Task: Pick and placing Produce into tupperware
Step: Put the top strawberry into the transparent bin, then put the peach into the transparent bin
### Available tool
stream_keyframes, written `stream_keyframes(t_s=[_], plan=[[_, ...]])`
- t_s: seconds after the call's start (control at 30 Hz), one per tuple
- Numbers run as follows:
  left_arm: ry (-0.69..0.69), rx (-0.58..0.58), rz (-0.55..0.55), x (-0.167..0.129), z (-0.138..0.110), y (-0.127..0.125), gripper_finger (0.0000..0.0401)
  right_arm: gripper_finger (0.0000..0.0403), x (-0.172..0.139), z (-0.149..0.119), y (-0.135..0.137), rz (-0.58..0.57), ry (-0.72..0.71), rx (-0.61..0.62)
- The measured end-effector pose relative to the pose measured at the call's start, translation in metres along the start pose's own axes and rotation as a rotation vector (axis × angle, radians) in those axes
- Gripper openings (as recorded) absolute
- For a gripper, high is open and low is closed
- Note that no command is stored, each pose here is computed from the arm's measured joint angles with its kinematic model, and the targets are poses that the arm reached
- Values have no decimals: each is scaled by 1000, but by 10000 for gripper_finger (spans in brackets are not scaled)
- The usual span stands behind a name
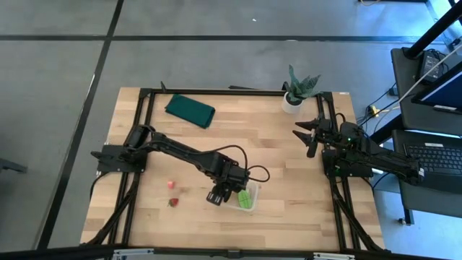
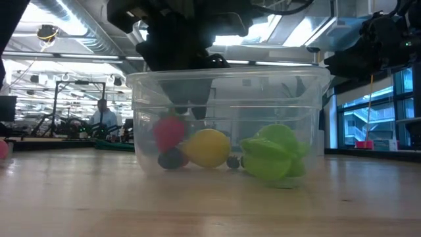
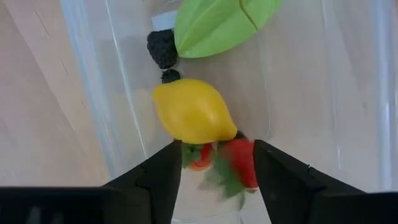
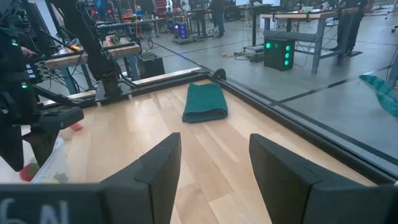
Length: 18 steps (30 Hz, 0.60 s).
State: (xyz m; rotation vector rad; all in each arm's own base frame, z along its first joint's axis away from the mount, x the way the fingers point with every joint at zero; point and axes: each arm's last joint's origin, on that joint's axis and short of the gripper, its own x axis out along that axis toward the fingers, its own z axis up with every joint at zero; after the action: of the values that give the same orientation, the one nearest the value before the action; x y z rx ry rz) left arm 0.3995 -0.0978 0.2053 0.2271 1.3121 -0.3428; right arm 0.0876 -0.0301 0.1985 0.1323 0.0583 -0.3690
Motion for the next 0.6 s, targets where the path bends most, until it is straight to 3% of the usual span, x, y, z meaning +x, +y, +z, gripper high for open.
stream_keyframes(t_s=[0.13, 0.3, 0.6], plan=[[-1, 2, -6, 0, 0, 1, 213, 193, 0, 0, 0, 0, 0, -4], [-1, 5, 78, -12, 3, 2, 228, 193, 0, 0, 0, 0, 0, -25], [-97, 44, 158, -100, 8, 1, 224, 193, 0, 0, 0, 0, 1, -32]])
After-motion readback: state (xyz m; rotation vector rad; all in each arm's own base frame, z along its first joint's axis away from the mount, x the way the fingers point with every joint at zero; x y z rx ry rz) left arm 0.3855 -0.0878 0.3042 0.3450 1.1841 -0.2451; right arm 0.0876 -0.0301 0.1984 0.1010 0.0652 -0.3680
